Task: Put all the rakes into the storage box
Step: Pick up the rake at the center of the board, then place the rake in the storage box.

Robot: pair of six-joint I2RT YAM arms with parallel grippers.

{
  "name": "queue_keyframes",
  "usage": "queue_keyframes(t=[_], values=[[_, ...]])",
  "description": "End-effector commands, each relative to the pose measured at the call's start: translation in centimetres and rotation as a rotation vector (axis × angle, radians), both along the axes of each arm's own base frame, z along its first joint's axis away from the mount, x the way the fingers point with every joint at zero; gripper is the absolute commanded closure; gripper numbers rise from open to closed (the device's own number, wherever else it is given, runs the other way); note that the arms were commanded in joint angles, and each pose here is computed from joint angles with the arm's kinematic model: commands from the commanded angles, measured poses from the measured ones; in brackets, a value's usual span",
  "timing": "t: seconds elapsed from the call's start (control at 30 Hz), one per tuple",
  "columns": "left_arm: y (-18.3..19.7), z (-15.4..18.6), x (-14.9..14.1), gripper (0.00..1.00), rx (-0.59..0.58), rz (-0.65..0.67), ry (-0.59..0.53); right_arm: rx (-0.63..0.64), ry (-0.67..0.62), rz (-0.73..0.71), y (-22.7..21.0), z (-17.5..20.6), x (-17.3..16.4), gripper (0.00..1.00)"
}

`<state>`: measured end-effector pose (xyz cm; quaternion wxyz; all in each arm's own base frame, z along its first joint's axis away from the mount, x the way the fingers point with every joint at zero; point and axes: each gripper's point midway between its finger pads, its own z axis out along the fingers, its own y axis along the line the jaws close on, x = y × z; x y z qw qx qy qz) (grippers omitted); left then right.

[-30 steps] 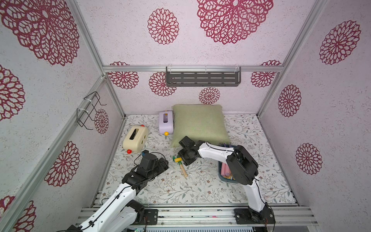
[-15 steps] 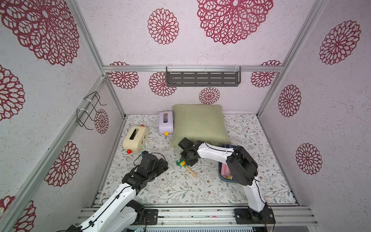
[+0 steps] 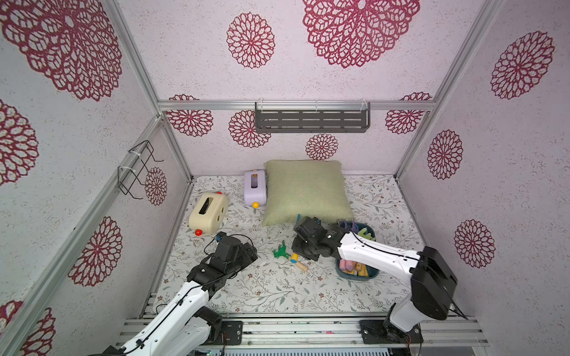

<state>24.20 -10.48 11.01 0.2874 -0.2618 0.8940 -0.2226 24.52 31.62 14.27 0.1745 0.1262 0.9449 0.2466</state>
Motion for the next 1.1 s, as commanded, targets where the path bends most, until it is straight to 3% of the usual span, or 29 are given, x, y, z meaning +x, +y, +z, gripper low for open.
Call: queue_keyframes(t=[0.0,0.17,0.4,0.6,0.9,1.07], values=[[0.1,0.3,0.1,0.17,0.01,0.012,0.001,-0.057,-0.256,0.162,-2.9,5.1,-0.1,1.0],[-1.3,0.9,0.6,0.17,0.023,-0.014,-0.005,-0.186,-0.308,0.184,-10.5,5.8,-1.9,1.0],[-3.4,0.6,1.3,0.16,0.057,-0.057,0.013,-0.424,-0.163,0.14,-19.5,1.7,-3.6,1.0],[-4.4,0.4,1.8,0.16,0.066,-0.078,0.02,-0.515,-0.081,0.169,-21.1,-1.1,-2.6,0.99],[-4.4,0.6,1.7,0.16,0.072,-0.079,0.017,-0.643,-0.054,0.081,-24.7,-1.3,-0.2,0.97],[-4.4,0.5,1.8,0.16,0.082,-0.082,0.017,-0.644,-0.041,0.07,-25.3,-1.6,0.1,0.97]])
